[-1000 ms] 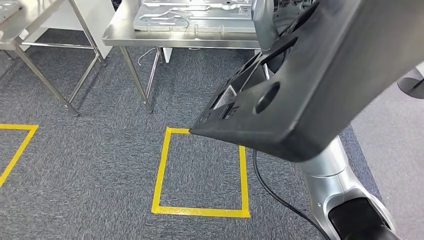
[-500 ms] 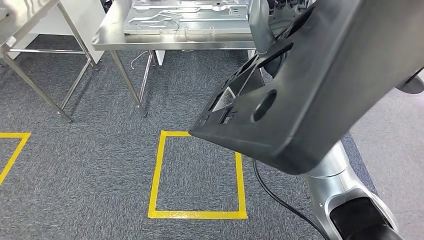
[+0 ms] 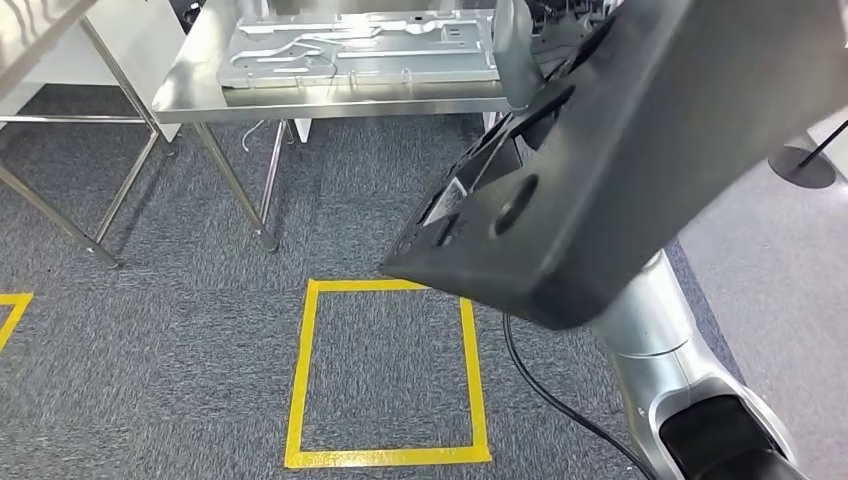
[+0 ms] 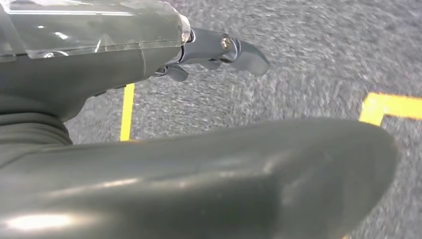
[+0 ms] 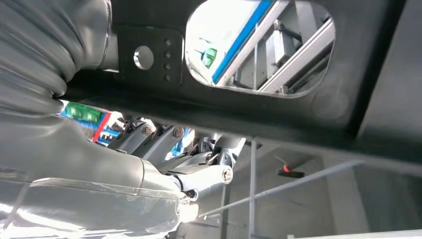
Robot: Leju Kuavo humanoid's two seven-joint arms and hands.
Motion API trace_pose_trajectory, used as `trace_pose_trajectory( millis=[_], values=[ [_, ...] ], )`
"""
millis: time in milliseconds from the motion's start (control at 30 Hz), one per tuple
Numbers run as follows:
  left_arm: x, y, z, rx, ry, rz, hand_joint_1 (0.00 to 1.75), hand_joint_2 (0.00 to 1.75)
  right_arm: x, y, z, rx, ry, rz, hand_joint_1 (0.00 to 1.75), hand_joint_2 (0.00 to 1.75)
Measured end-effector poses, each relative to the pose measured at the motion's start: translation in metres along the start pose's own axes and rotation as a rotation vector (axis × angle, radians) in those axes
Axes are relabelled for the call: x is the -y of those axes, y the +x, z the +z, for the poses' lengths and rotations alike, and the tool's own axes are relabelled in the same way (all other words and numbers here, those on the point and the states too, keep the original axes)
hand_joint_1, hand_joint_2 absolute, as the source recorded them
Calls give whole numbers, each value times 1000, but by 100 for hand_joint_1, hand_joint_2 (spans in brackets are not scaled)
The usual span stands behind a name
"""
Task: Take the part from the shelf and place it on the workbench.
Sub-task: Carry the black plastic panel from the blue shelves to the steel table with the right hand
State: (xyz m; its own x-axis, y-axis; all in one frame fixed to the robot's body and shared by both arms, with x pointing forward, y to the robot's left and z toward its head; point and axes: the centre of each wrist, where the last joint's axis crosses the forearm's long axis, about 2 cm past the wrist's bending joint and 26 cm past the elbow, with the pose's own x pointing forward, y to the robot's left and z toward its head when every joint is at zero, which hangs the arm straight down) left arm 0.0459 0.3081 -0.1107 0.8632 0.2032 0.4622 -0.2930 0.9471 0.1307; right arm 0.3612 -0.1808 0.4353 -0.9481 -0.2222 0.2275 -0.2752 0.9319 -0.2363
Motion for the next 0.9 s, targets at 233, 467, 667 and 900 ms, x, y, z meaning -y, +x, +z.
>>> trace_pose_trajectory(
  millis=[233, 467, 667, 900],
  values=[
    [0, 0, 0, 2, -2, -1, 0, 0, 1, 0, 2, -3, -9, 8, 175, 175],
    [0, 1, 0, 1, -1, 0, 0, 0, 4, -2, 8, -22, -7, 20, 175, 175],
    [2, 5, -2, 9, -3, 1, 0, 0, 7, 0, 0, 2, -5, 25, 175, 175],
    [-1, 2, -1, 9, 3, -2, 0, 0, 7, -1, 1, 4, -11, 13, 175, 175]
  ],
)
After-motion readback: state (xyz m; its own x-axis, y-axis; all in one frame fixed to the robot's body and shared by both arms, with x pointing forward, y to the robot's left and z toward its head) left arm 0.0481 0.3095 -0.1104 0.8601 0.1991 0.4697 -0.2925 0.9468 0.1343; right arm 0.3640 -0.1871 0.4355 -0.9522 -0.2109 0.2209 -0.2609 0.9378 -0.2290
